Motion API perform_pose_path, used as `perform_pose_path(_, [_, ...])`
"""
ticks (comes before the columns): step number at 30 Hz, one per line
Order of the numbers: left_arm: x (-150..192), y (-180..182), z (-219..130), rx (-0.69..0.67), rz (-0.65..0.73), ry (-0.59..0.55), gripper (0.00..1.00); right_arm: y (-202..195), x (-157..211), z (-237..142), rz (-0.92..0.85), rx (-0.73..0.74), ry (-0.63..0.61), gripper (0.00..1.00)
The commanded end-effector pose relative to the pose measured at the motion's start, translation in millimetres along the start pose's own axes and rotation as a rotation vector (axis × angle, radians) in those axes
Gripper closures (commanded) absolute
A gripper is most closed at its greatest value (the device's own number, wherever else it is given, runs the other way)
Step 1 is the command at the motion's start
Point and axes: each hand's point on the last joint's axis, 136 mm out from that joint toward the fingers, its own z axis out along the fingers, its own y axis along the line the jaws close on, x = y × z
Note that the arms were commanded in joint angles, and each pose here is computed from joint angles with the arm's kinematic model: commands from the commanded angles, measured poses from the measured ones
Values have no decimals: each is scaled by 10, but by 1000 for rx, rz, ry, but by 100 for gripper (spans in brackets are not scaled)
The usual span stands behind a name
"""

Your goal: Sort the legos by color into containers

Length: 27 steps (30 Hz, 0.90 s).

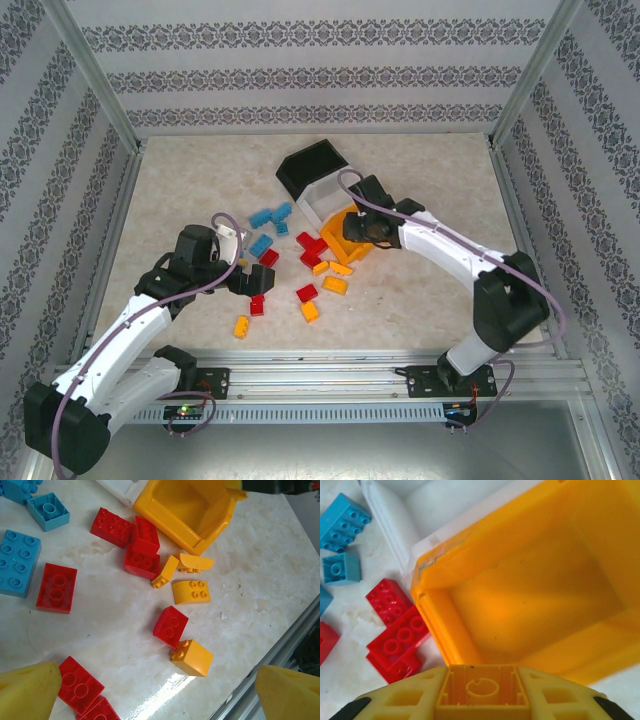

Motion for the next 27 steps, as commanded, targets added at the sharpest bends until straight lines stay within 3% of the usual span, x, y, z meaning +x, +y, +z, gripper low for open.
perform_pose_path(1, [1, -49, 22, 22, 41, -4, 0, 17, -102, 110, -22, -8, 18, 64])
perform_pose_path(13, [22, -37, 51, 21, 39, 9, 0, -72, -48, 675, -17, 35, 123, 63])
perform_pose_path(17, [28, -29, 58, 18, 39, 12, 0, -105, -40, 729, -16, 42, 133, 52])
perform_pose_path(22, [42, -18, 72, 16, 36, 20, 0, -96, -135, 529, -38, 45, 86, 44])
perform_pose_path(27, [36, -6, 70, 8, 39, 20, 0, 40, -192, 26, -99, 36, -13, 42])
